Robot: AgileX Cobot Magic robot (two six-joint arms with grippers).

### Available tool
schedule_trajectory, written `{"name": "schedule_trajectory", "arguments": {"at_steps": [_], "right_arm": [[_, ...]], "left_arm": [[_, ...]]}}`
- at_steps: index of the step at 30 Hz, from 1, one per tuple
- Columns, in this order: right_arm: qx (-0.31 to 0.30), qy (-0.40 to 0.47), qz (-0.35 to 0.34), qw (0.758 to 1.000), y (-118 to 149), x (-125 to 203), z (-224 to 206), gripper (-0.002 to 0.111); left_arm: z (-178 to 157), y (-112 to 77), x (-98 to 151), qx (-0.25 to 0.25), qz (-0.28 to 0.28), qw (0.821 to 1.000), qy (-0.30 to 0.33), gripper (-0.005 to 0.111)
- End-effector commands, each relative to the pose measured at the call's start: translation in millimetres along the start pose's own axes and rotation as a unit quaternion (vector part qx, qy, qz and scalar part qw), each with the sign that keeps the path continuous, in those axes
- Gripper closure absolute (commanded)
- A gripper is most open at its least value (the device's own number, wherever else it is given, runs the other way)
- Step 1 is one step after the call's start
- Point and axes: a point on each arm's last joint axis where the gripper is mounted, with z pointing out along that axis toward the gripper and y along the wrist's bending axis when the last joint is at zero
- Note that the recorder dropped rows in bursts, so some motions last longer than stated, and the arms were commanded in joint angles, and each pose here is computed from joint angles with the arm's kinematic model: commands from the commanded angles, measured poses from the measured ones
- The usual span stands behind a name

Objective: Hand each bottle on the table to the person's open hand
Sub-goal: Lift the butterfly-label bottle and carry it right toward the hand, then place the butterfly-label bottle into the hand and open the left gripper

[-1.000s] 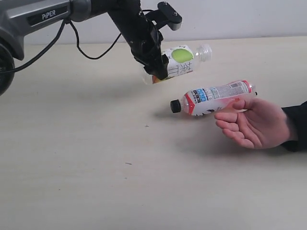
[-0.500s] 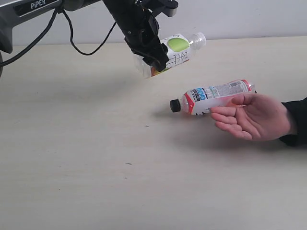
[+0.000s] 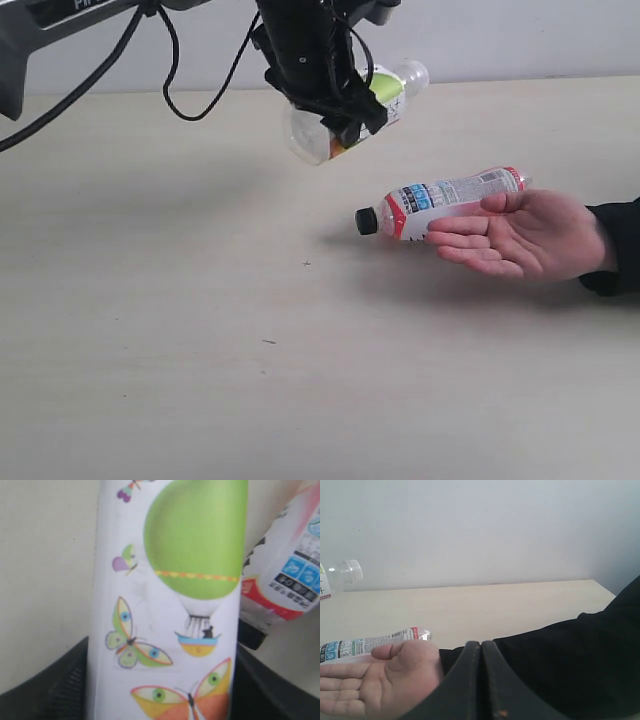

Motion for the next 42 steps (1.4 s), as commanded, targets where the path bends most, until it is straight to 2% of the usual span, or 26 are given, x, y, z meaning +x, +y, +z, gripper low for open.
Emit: {"name": "schedule_trajectory", "arguments": {"at_steps": [1, 6, 10, 14, 18, 20, 23, 26, 30, 33, 35, 38, 40, 42], "right_arm": [[0.000, -0.006, -0.007, 1.000, 0.0, 0.1, -0.1, 0.108], [0.000, -0.006, -0.007, 1.000, 0.0, 0.1, -0.1, 0.108], [0.000, -0.006, -0.007, 1.000, 0.0, 0.1, -0.1, 0.108], [0.000, -0.006, -0.007, 1.000, 0.0, 0.1, -0.1, 0.108], [0.000, -0.006, -0.007, 1.000, 0.0, 0.1, -0.1, 0.108], [0.000, -0.006, -0.007, 1.000, 0.0, 0.1, -0.1, 0.108], [0.000, -0.006, -0.007, 1.000, 0.0, 0.1, -0.1, 0.108], [0.000, -0.006, -0.007, 1.000, 0.0, 0.1, -0.1, 0.108], [0.000, -0.006, -0.007, 1.000, 0.0, 0.1, -0.1, 0.108], [0.000, -0.006, -0.007, 1.000, 0.0, 0.1, -0.1, 0.108], [0.000, -0.006, -0.007, 1.000, 0.0, 0.1, -0.1, 0.108], [0.000, -0.006, -0.007, 1.000, 0.0, 0.1, -0.1, 0.108], [0.000, -0.006, -0.007, 1.000, 0.0, 0.1, -0.1, 0.108], [0.000, -0.006, -0.007, 1.000, 0.0, 0.1, -0.1, 0.108]], "left_arm": [[-31.8, -21.9, -3.9, 0.003, -0.026, 1.000, -0.011, 0.107], [-50.0, -58.8, -7.3, 0.018, -0.052, 0.998, -0.026, 0.107], [-60.0, -96.3, -12.5, 0.035, -0.076, 0.995, -0.054, 0.107], [-67.6, -137.8, -21.7, 0.072, -0.124, 0.983, -0.110, 0.107], [-75.7, -169.1, -26.1, 0.101, -0.137, 0.974, -0.151, 0.107], [-78.0, -178.6, -25.6, 0.098, -0.153, 0.971, -0.157, 0.107], [-80.6, -185.8, -23.5, 0.057, -0.195, 0.965, -0.168, 0.107], [-86.8, -200.9, -20.3, 0.022, -0.242, 0.951, -0.192, 0.107], [-95.4, -224.6, -16.7, 0.012, -0.283, 0.931, -0.228, 0.107], [-98.0, -231.9, -12.3, -0.002, -0.328, 0.915, -0.234, 0.107], [-97.6, -230.8, -8.7, -0.019, -0.344, 0.912, -0.224, 0.107], [-87.0, -232.1, -5.5, -0.034, -0.349, 0.914, -0.204, 0.107], [-64.4, -239.1, -2.5, -0.024, -0.351, 0.919, -0.177, 0.107], [-45.7, -238.8, 1.3, -0.030, -0.370, 0.914, -0.161, 0.107]]}}
